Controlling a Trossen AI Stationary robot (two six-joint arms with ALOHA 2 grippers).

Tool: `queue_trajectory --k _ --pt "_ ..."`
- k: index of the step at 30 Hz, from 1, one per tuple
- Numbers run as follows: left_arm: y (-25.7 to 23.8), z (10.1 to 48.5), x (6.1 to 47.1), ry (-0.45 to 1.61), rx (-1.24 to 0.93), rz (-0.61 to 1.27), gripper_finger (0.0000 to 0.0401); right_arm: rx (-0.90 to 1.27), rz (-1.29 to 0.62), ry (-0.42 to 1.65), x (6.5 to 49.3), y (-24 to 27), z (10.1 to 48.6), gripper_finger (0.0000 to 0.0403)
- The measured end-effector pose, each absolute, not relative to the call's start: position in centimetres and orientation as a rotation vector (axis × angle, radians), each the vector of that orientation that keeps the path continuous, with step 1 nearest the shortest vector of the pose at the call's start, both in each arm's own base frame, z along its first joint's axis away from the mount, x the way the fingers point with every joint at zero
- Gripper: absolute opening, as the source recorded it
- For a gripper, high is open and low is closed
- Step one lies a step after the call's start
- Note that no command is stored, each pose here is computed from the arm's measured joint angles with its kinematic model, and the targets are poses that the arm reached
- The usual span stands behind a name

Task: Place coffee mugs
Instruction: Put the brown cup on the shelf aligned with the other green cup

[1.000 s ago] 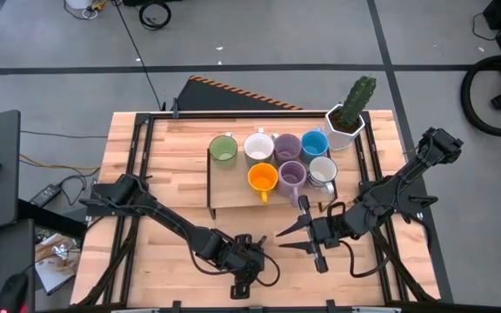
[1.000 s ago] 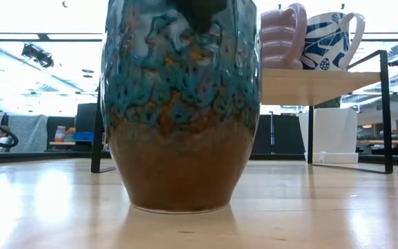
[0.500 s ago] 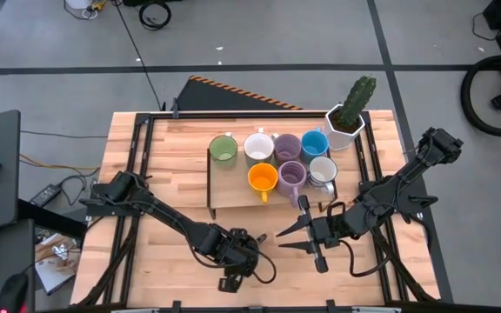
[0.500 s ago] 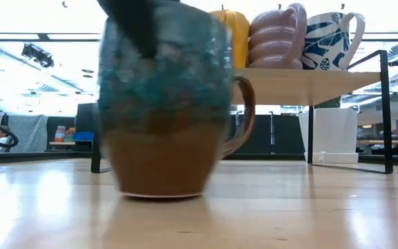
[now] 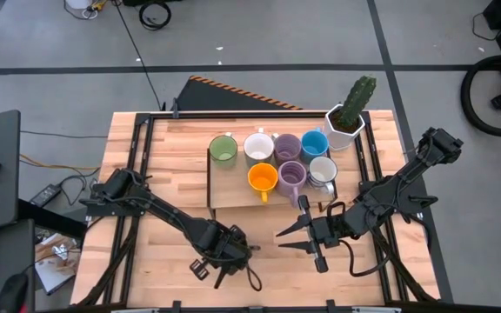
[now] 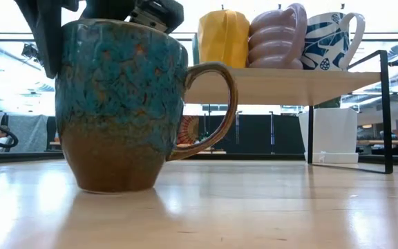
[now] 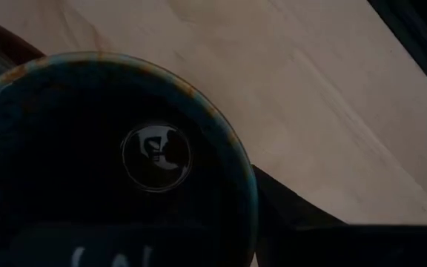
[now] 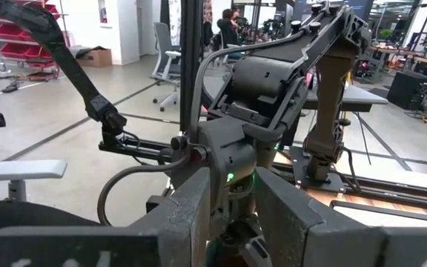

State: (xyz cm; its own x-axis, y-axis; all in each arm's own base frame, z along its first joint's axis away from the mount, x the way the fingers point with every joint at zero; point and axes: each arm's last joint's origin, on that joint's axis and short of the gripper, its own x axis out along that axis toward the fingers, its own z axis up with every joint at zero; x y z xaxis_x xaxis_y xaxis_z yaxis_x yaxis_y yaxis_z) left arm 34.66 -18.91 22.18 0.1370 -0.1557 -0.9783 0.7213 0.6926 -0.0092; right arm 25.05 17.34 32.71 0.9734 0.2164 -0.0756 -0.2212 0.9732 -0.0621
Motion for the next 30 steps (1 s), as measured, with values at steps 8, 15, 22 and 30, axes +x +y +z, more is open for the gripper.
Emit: queue_trajectory --k 8,15,22,30 --pt "-19.0 22.1 34.7 1.286 0.534 -0.665 0.0076 -0.064 0.221 0.072 25.0 17.3 32.7 0.0112" --pt "-19.0 22.1 34.7 1.298 0.488 -0.615 0.0136 -0.063 0.221 0.074 25.0 17.3 32.7 0.0112" --pt "-19.4 25.5 35.7 1.265 0.261 -0.453 0.017 -0.064 0.221 0.074 25.0 17.3 32.7 0.0112" --pt "-18.3 26.5 37.2 1.216 -0.147 -0.065 0.0172 -0.063 0.221 0.074 25.0 17.3 32.7 0.0112"
